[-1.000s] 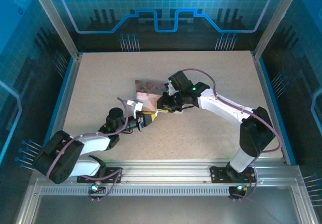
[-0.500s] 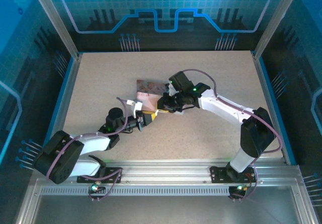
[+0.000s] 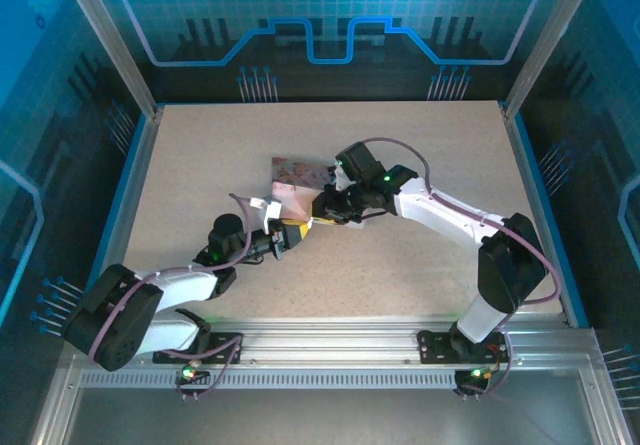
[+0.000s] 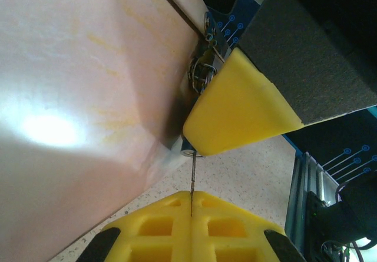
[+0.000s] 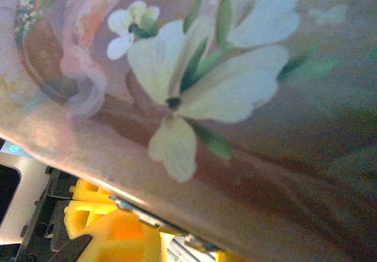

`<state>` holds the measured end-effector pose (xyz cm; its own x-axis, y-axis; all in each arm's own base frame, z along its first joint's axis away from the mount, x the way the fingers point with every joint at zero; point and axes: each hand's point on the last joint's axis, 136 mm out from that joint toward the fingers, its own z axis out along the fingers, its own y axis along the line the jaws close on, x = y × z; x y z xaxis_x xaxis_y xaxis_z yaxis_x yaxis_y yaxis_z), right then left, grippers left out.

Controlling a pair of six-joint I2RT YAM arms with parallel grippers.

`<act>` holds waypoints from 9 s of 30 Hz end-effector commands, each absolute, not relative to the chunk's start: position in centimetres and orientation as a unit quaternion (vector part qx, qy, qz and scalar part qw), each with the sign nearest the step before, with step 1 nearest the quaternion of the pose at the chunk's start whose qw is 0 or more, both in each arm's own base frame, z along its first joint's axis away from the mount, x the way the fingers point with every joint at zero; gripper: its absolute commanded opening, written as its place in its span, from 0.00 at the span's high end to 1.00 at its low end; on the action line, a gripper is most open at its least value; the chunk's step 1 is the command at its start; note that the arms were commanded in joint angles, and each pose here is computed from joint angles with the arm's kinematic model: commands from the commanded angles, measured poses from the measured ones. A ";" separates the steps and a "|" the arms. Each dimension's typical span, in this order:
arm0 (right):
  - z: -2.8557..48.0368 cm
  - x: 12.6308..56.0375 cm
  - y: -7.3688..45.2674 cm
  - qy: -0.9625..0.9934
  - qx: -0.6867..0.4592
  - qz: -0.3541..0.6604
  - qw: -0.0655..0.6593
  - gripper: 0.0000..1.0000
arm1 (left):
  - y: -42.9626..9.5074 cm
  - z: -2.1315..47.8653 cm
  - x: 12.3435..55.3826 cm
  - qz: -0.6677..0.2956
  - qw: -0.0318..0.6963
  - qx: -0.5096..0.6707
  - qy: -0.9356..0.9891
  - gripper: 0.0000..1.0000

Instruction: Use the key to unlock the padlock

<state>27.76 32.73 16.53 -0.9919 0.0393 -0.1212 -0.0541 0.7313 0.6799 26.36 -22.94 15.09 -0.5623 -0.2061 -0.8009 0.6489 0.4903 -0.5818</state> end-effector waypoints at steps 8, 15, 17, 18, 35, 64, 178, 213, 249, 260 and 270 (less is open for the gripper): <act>20.7 27.9 34.3 0.901 -0.039 0.422 0.095 1.00 | -24.0 16.3 26.8 -0.452 0.473 0.180 0.735 1.00; 20.8 27.6 34.3 0.904 -0.045 0.415 0.093 1.00 | -23.8 15.9 27.0 -0.417 0.483 0.179 0.749 1.00; 20.6 27.5 34.2 0.907 -0.047 0.409 0.091 1.00 | -23.7 16.2 27.0 -0.407 0.489 0.181 0.750 1.00; 20.4 27.5 34.2 0.908 -0.047 0.408 0.088 1.00 | -23.6 16.3 27.0 -0.402 0.492 0.181 0.751 1.00; 19.2 27.1 33.7 0.930 -0.059 0.354 0.087 1.00 | -23.2 18.6 26.9 -0.408 0.508 0.168 0.740 1.00; 18.1 26.9 34.3 0.925 -0.045 0.370 0.072 1.00 | -23.9 18.0 27.3 -0.410 0.552 0.115 0.717 1.00; 2.6 27.3 29.6 0.865 0.198 0.449 0.104 0.67 | -25.8 5.9 28.0 -0.501 0.352 -0.008 0.791 1.00; 1.6 27.9 30.2 0.860 0.171 0.454 0.156 0.51 | -26.1 6.5 27.6 -0.509 0.351 -0.004 0.786 1.00; -2.1 25.6 28.7 0.899 0.219 0.364 0.111 0.48 | -26.1 8.2 27.5 -0.539 0.340 -0.004 0.771 1.00; -0.8 26.1 30.7 0.875 0.212 0.421 0.110 0.74 | -25.8 7.9 27.5 -0.538 0.335 -0.010 0.773 1.00; -0.6 25.6 30.3 0.882 0.212 0.403 0.118 0.91 | -25.4 6.8 27.7 -0.528 0.330 -0.021 0.782 1.00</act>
